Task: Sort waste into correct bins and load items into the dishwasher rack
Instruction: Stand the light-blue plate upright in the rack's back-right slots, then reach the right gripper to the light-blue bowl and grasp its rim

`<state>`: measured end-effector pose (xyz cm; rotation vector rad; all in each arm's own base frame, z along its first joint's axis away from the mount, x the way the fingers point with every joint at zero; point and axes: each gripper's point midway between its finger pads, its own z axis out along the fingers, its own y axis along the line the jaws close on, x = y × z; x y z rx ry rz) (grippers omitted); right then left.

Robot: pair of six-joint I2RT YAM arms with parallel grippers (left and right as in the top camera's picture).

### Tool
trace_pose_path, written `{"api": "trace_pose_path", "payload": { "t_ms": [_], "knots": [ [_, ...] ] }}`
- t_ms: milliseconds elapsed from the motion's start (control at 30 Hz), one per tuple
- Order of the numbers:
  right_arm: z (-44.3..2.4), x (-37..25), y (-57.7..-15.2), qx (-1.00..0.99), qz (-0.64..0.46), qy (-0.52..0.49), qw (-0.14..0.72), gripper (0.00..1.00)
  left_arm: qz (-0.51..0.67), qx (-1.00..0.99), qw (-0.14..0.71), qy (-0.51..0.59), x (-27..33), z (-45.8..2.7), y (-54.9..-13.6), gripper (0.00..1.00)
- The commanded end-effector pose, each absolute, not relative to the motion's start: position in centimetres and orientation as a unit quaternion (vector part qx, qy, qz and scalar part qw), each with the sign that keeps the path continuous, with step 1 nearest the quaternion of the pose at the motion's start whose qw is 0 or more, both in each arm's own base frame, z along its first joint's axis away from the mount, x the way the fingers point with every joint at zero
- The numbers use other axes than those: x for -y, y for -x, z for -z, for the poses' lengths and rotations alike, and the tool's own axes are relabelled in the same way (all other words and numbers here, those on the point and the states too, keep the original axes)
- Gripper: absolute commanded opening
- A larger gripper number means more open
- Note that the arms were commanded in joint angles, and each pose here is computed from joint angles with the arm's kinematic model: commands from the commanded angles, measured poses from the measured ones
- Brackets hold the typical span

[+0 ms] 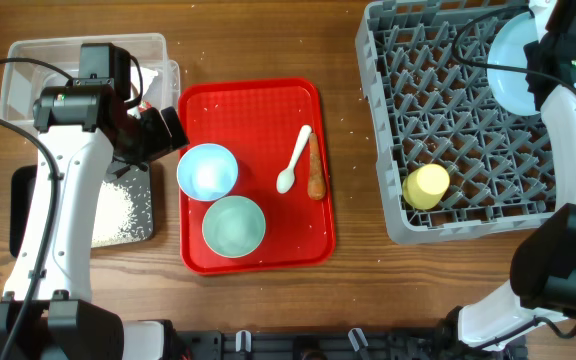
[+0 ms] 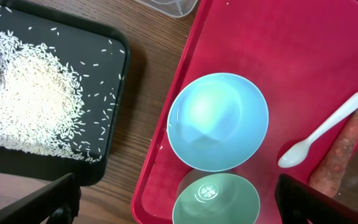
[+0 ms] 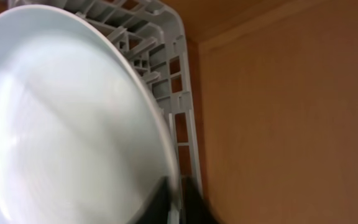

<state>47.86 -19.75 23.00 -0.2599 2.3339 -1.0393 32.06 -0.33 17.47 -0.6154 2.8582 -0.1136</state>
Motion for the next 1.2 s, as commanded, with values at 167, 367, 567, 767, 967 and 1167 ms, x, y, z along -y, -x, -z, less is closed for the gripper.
{"api": "trace_pose_path", "payload": {
  "t_ms": [167, 367, 567, 767, 967, 1167],
  "knots": [
    [-23.6, 19.0, -48.5, -0.874, 0.352, 0.021, 0.335, 1.0, 0.045, -0.97, 0.114, 0.208, 0.5, -17.9, -32.3, 1.0],
    [-30.4, 14.4, -47.9, -0.852, 0.26, -0.029, 0.453, 1.0, 0.045, -0.97, 0.114, 0.208, 0.5, -17.9, -32.3, 1.0],
    [-33.7, 1.4, -44.8, -0.861, -0.019, 0.058, 0.505, 1.0, 0.045, -0.97, 0.114, 0.208, 0.5, -17.9, -32.3, 1.0],
    [-33.9, -7.8, -41.9, -0.85, -0.275, 0.06, 0.445, 1.0, 0.045, -0.97, 0.114, 0.208, 0.5, -17.9, -32.3, 1.0],
    [-28.9, -16.5, -42.0, -0.881, -0.296, 0.066, 0.363, 0.99, 0.045, -0.97, 0.115, 0.208, 0.5, -17.9, -32.3, 1.0],
    [-23.3, -22.8, -41.6, -0.915, -0.261, 0.033, 0.305, 0.85, 0.035, -0.971, 0.118, 0.203, 0.2, -17.9, -32.4, 1.0]
  ]
}}
